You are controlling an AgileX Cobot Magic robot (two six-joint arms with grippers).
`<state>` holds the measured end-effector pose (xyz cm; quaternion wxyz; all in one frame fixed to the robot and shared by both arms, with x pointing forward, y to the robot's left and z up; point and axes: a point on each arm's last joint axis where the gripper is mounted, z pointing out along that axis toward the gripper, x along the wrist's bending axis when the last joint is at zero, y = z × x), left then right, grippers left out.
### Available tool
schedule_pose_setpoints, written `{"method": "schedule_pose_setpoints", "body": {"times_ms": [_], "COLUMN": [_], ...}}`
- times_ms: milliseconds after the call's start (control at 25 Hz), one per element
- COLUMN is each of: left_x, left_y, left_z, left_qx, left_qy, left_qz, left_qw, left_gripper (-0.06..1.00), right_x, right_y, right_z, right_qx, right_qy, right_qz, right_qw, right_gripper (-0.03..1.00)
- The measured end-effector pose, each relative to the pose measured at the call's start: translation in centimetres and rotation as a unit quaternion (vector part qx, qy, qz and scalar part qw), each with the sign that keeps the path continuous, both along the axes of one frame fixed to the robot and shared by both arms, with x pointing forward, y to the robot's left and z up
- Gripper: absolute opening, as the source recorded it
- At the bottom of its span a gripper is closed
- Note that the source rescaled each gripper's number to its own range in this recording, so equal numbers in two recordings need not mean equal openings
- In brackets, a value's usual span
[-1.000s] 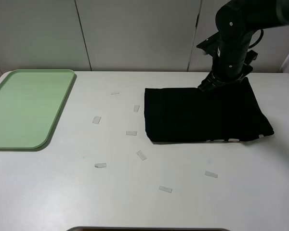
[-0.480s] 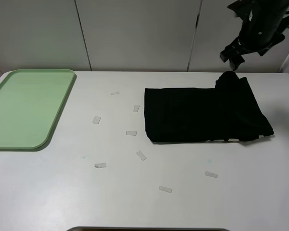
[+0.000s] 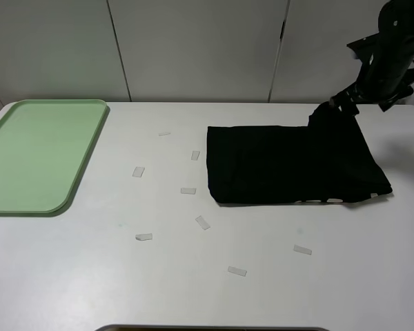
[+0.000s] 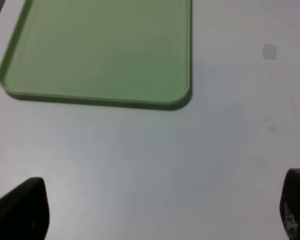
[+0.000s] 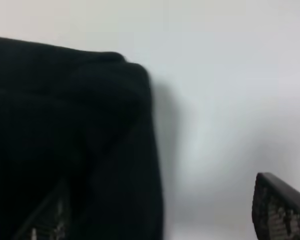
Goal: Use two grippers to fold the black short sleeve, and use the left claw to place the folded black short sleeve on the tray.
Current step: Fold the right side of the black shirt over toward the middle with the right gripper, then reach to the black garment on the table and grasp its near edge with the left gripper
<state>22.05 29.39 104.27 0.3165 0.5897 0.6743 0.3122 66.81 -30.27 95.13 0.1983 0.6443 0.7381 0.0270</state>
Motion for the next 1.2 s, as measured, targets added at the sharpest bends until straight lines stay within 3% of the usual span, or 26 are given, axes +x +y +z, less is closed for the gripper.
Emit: {"method": "schedule_pose_setpoints", "body": {"times_ms": [320,640,800,1200], "left_x": [0.0,0.0,0.0,0.0], "left_y": [0.0,0.0,0.0,0.0], "left_z": [0.0,0.0,0.0,0.0], "left_qx": [0.000,0.000,0.000,0.000], "left_qy": [0.000,-0.001,-0.001,-0.001], "left_qz": [0.000,0.000,0.000,0.000], "left_qw": [1.000,1.000,1.000,1.000], "left_gripper": [0.91,0.91,0.91,0.91], "right_x": [0.4,0.5,0.3,-3.4], "right_y": [1.3,1.5,1.4,1.1], "right_z": [-4.1,-6.4,-4.1,7.9], "right_qx": [0.071,0.078,0.074,0.071], "right_qy": [0.040,0.063,0.050,-0.014], "right_qz": [-0.004,-0.004,0.000,-0.005], "right_qw": [0.997,0.995,0.996,0.997], "right_gripper": [0.81,0.81,0.81,0.81]}}
